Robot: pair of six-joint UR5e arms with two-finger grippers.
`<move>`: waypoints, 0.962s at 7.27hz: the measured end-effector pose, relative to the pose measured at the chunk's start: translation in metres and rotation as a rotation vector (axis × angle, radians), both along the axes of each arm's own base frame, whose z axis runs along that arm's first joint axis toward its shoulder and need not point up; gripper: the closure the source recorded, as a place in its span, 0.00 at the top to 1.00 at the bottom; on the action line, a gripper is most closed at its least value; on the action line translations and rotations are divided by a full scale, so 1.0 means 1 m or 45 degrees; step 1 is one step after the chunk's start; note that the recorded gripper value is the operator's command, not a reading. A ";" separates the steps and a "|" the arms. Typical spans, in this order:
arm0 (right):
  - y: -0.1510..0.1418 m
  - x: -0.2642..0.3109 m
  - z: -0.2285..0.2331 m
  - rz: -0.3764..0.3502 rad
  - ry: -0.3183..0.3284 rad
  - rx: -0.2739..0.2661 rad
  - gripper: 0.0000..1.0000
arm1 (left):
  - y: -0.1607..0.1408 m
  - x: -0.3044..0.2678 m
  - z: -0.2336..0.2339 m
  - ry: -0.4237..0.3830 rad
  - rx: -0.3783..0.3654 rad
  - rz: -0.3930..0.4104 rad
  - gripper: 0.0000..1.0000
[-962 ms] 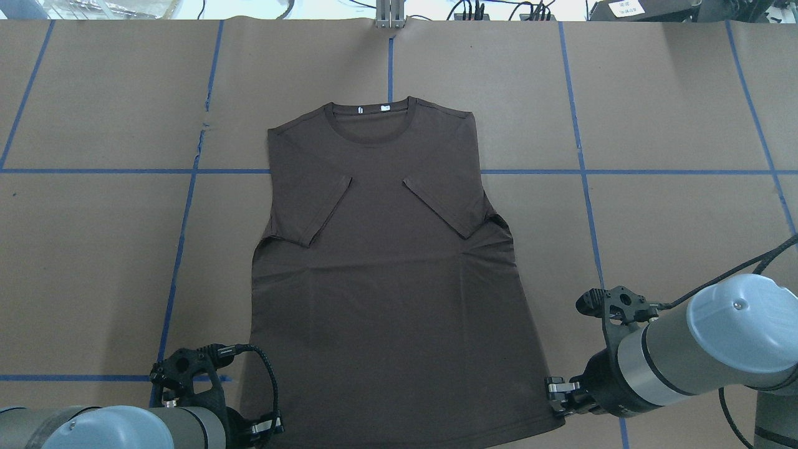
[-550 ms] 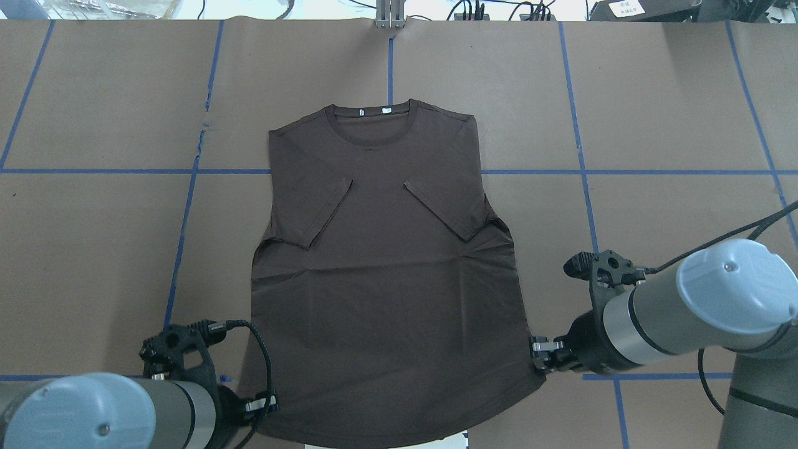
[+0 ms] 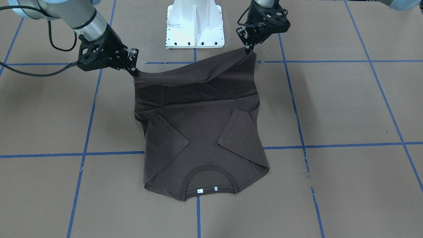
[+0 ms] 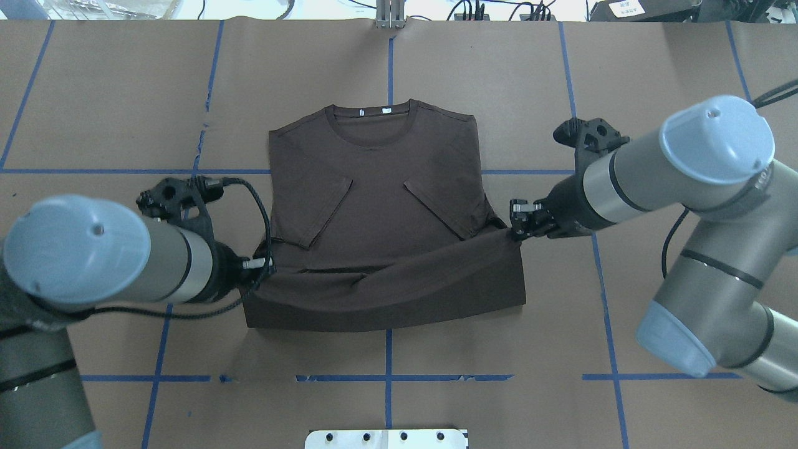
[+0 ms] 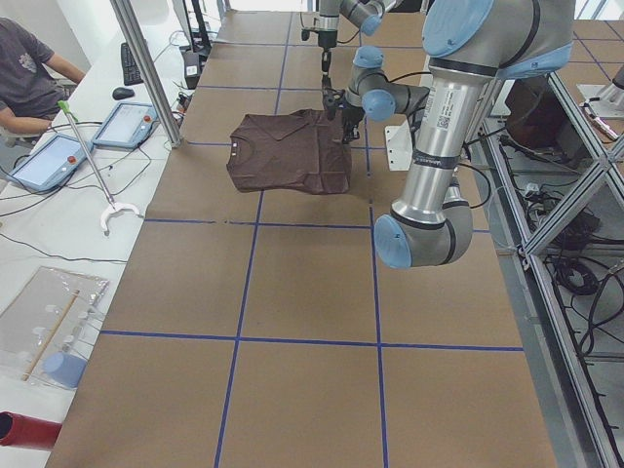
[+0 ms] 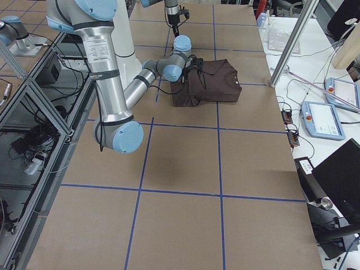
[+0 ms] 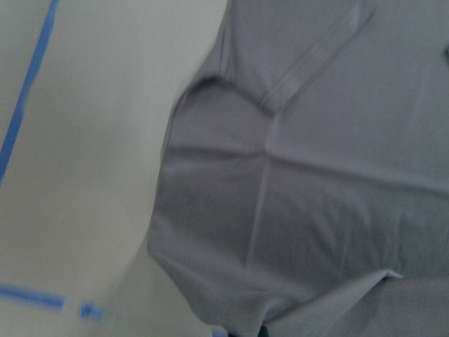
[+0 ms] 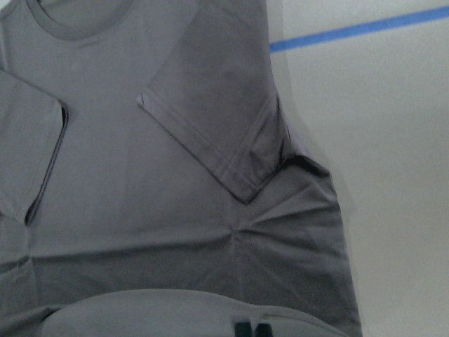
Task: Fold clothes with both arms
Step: 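Lift the hem with both grippers and fold it toward the collar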
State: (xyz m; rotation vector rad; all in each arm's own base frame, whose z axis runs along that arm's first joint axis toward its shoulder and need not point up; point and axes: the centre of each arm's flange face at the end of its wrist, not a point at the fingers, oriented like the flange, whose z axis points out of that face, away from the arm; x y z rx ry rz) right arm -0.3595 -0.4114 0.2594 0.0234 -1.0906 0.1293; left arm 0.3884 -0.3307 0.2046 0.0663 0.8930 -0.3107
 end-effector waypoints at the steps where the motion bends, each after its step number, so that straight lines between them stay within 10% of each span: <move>1: -0.030 -0.003 -0.004 0.040 0.009 -0.004 0.00 | -0.041 -0.001 0.008 -0.052 0.021 -0.037 0.00; 7: -0.185 -0.024 0.003 0.206 0.133 -0.115 0.00 | -0.209 0.024 0.085 -0.098 0.105 -0.196 0.00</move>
